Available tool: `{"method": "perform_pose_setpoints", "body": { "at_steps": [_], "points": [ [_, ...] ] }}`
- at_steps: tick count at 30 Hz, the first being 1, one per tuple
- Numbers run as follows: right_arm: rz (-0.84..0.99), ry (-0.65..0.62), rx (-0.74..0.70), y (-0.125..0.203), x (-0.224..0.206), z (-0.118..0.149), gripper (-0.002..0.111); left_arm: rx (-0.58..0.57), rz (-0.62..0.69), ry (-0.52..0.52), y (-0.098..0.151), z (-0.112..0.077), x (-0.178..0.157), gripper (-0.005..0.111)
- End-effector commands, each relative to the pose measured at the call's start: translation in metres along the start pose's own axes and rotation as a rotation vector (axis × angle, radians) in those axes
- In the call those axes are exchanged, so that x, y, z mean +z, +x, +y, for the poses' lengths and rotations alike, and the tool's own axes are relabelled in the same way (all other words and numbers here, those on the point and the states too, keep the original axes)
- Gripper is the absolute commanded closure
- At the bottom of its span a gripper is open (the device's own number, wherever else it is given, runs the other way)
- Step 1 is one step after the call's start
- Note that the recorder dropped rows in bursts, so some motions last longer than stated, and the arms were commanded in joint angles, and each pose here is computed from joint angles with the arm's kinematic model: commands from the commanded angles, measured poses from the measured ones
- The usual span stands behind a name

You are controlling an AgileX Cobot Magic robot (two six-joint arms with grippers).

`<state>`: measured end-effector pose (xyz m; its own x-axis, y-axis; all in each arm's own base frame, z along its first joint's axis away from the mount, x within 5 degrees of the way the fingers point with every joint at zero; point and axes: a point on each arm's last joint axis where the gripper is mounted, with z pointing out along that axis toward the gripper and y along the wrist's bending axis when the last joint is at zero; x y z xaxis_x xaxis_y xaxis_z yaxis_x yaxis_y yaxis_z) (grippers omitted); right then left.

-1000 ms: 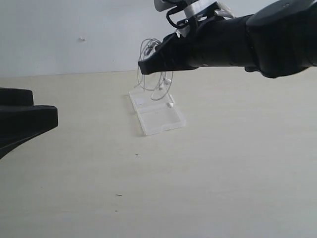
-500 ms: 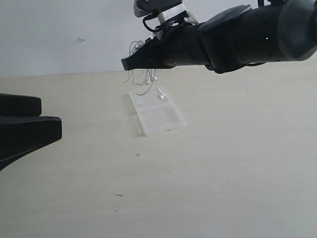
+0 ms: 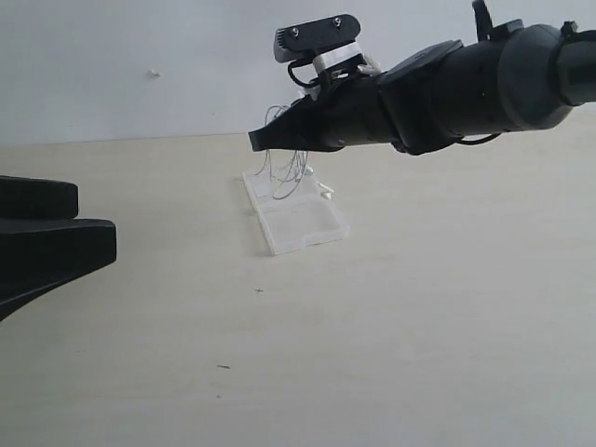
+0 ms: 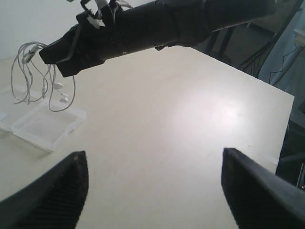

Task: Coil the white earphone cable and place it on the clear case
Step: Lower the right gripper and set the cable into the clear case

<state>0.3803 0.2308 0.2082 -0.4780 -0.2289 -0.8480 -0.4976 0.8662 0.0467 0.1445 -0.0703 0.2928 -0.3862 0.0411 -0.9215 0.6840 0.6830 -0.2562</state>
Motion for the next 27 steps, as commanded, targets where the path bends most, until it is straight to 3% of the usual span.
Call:
{"method": "perform_pose_setpoints", "body": {
  "at_steps": [1, 27],
  "points": [
    [0.024, 0.011, 0.003, 0.008, 0.010, -0.003, 0.108, 0.003, -0.005, -0.001, 0.000, -0.001, -0.001, 0.033],
    [0.074, 0.121, -0.007, 0.035, 0.033, -0.015, 0.108, 0.003, -0.005, -0.001, 0.000, -0.001, -0.001, 0.033]
  ]
}}
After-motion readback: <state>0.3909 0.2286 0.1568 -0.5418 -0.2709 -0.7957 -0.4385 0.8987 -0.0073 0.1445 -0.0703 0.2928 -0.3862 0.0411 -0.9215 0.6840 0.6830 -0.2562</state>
